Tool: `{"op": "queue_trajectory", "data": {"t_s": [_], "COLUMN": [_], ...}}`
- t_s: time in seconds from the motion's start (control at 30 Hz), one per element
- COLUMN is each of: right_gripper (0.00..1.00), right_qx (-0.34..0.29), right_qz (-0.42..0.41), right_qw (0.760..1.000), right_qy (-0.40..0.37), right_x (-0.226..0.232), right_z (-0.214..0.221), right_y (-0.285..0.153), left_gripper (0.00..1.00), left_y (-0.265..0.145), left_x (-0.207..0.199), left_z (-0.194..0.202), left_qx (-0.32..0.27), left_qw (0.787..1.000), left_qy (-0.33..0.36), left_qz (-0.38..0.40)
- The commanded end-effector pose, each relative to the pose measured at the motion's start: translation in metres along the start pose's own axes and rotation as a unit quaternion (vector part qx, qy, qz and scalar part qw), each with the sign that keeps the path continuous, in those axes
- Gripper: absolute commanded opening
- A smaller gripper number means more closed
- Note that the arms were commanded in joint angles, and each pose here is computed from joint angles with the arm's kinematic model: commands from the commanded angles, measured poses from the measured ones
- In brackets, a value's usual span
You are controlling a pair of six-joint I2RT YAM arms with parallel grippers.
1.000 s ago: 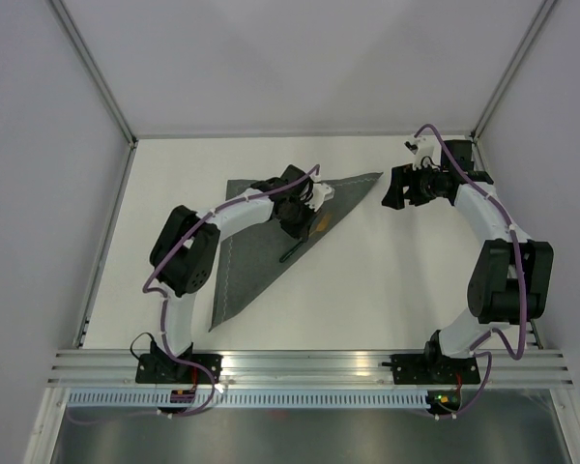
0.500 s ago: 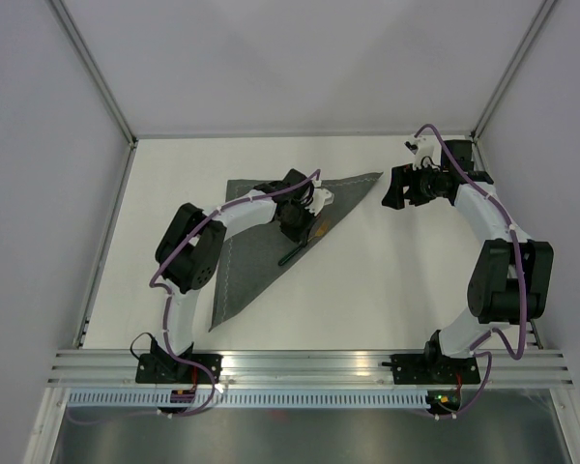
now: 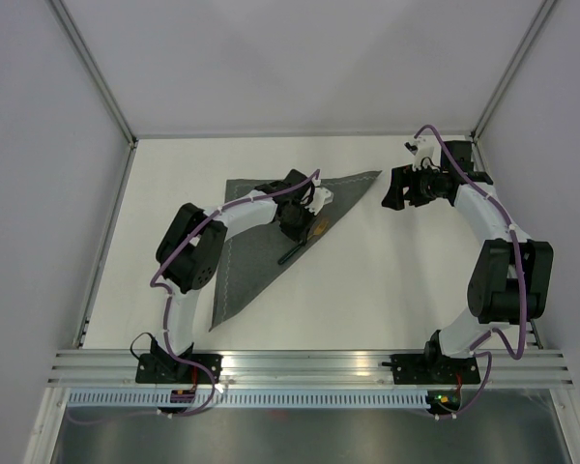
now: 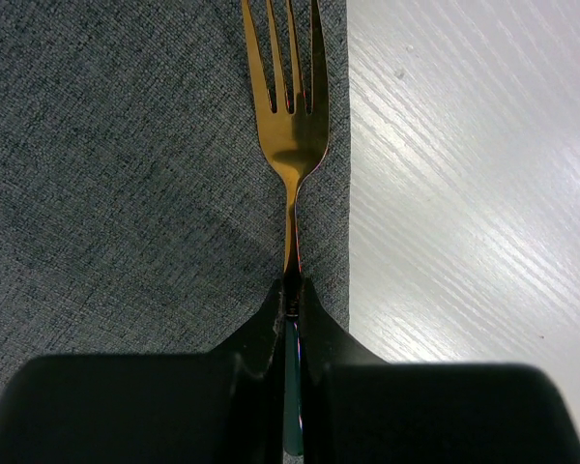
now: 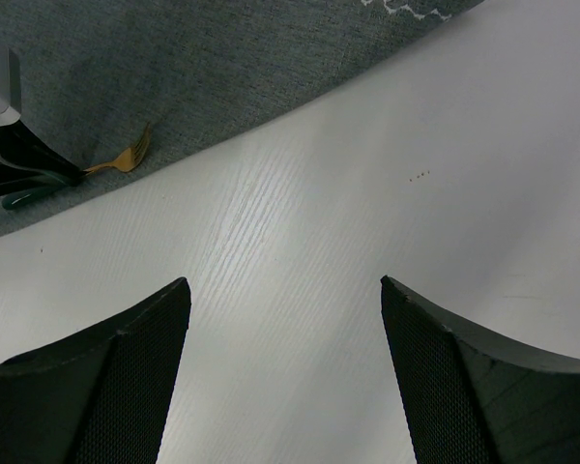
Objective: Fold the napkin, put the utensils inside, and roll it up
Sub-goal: Place the utensil onto the napkin
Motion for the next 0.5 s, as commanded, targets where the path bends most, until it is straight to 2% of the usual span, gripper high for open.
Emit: {"op": "queue_trajectory", "data": {"t_s": [0.0,0.23,0.47], "right_gripper": [0.85,0.85,0.85], "right_qx": [-0.011,-0.012,-0.01], "right_qz": [-0.001,-0.003,-0.003], "right_qw": [1.0,1.0,1.0], "right_qy": [-0.009,-0.01,-0.008], "right_x": [0.002,0.002,0.002], "right_z": [-0.003,-0.003,-0.002], "right_y": [-0.006,-0.007,-0.006], "left_gripper": [0.02,0.02,0.02], "left_y": [-0.006,-0.004,-0.024], "left_x": [0.001,0.002,-0.004], "left_z": [-0.013,-0.012,-0.021], "left_qx": [-0.034,-0.031,-0.066], "left_qw": [0.999,0.999,0.997], "left_qy": [-0.007,-0.007,0.001], "left_qz": [-0.031,-0.033,-0.027]}}
Point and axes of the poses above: each gripper's point midway between its finger pads, its own y axis out along the fingers, its own x axis along the line the jaws close on, z = x × y, the point moved 9 cm from there along -y, back along the fingers, and after that the axes turned 7 degrees about -y, right-handed, at the moved point
